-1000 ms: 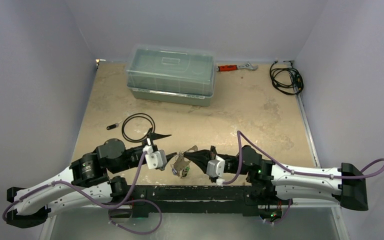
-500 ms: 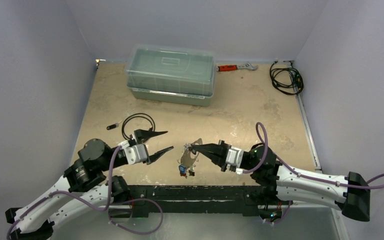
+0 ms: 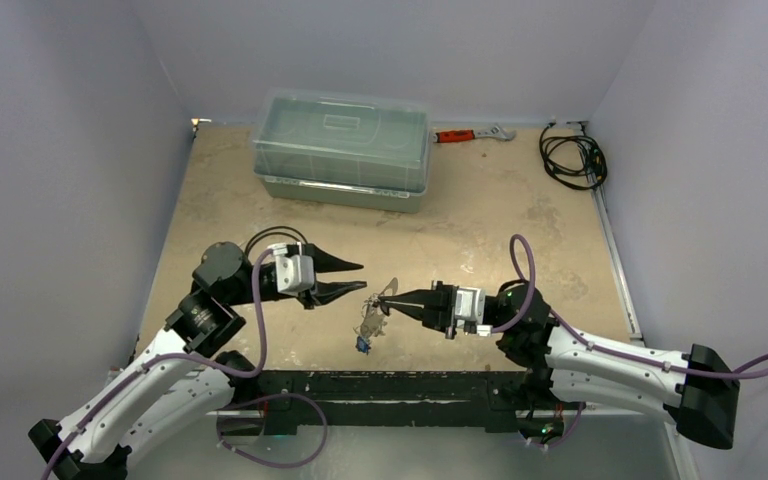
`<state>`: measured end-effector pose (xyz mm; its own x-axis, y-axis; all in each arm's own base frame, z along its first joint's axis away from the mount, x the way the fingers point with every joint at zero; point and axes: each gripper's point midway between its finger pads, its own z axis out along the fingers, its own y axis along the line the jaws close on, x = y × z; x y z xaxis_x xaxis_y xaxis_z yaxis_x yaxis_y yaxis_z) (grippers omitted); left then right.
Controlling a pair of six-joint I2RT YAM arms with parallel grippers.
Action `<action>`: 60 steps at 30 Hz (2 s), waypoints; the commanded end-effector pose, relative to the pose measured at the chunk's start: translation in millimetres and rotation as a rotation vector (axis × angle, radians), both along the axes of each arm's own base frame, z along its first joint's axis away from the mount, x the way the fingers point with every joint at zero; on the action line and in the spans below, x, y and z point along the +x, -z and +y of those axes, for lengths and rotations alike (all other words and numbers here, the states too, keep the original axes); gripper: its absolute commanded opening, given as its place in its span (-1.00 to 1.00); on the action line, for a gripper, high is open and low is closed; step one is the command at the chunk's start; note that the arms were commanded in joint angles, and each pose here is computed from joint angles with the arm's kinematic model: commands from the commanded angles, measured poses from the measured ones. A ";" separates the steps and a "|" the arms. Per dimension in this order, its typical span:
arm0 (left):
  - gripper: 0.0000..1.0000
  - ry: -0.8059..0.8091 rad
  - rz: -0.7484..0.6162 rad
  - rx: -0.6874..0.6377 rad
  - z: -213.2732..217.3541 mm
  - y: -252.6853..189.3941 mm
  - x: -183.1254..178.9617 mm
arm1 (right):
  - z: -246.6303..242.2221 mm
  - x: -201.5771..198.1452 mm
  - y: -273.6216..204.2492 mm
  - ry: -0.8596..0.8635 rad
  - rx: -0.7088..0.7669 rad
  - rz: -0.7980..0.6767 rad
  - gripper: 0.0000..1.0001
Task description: Put the keys on the keyring
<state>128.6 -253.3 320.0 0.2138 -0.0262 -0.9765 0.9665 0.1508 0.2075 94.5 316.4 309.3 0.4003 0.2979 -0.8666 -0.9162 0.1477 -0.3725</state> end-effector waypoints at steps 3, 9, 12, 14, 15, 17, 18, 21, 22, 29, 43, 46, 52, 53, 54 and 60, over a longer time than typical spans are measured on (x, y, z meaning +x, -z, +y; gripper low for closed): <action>-0.15 0.090 -0.077 -0.064 3.4 -19.6 -21.6 | -9.5 1.2 -44.3 0.020 0.134 -0.043 -1.00; -0.10 0.096 -0.086 -0.064 3.9 -20.0 -23.2 | -9.5 4.6 -46.2 0.035 0.139 -0.038 -1.00; -0.14 0.109 -0.079 -0.059 2.2 -18.0 -23.9 | -9.6 4.0 -48.2 0.033 0.144 -0.041 -1.00; -0.25 0.119 -0.071 -0.059 0.8 -16.6 -24.3 | -9.4 4.5 -48.8 0.034 0.146 -0.041 -1.00; -0.31 0.126 -0.062 -0.060 0.0 -15.8 -24.9 | -8.8 4.7 -48.7 0.033 0.145 -0.041 -1.00; -0.34 0.143 -0.049 -0.056 -1.9 -13.0 -25.9 | -7.7 5.1 -48.8 0.033 0.144 -0.040 -1.00; -0.35 0.148 -0.045 -0.055 -2.5 -12.2 -26.0 | -7.4 6.0 -48.4 0.036 0.143 -0.038 -1.00; -0.35 0.151 -0.036 -0.052 -3.5 -10.1 -25.7 | -8.6 9.5 -51.2 0.055 0.156 -0.032 -1.00; -0.35 0.147 -0.037 -0.052 -3.5 -10.0 -25.1 | -8.8 11.1 -51.9 0.063 0.159 -0.029 -1.00; -0.37 0.141 -0.034 -0.041 -4.6 -5.5 -22.4 | -11.2 9.5 -55.3 0.062 0.169 -0.036 -1.00; -0.49 0.154 -0.011 -0.029 -8.7 1.2 -19.8 | -11.0 6.2 -60.3 0.044 0.182 -0.045 -1.00; -0.50 0.157 -0.007 -0.028 -9.3 2.2 -19.8 | -9.7 5.5 -60.4 0.037 0.180 -0.046 -1.00; -0.64 0.187 -0.008 -0.027 -10.4 3.7 -23.9 | -6.4 3.5 -61.0 0.018 0.179 -0.049 -1.00; -0.70 0.189 -0.007 -0.028 -10.5 3.8 -24.4 | -5.7 3.3 -60.7 0.014 0.177 -0.049 -1.00; -0.77 0.191 -0.009 -0.030 -10.2 3.7 -24.9 | -5.2 3.0 -60.5 0.011 0.176 -0.050 -1.00; -1.00 0.206 -0.025 -0.045 -8.1 1.2 -30.7 | -1.7 -0.7 -57.9 -0.017 0.170 -0.053 -1.00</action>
<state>105.8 -262.3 314.4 0.2070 -0.0853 -0.9746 0.9779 -0.0100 0.2086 103.5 321.5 316.7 0.3845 0.3193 -0.8661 -0.9222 0.1756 -0.3446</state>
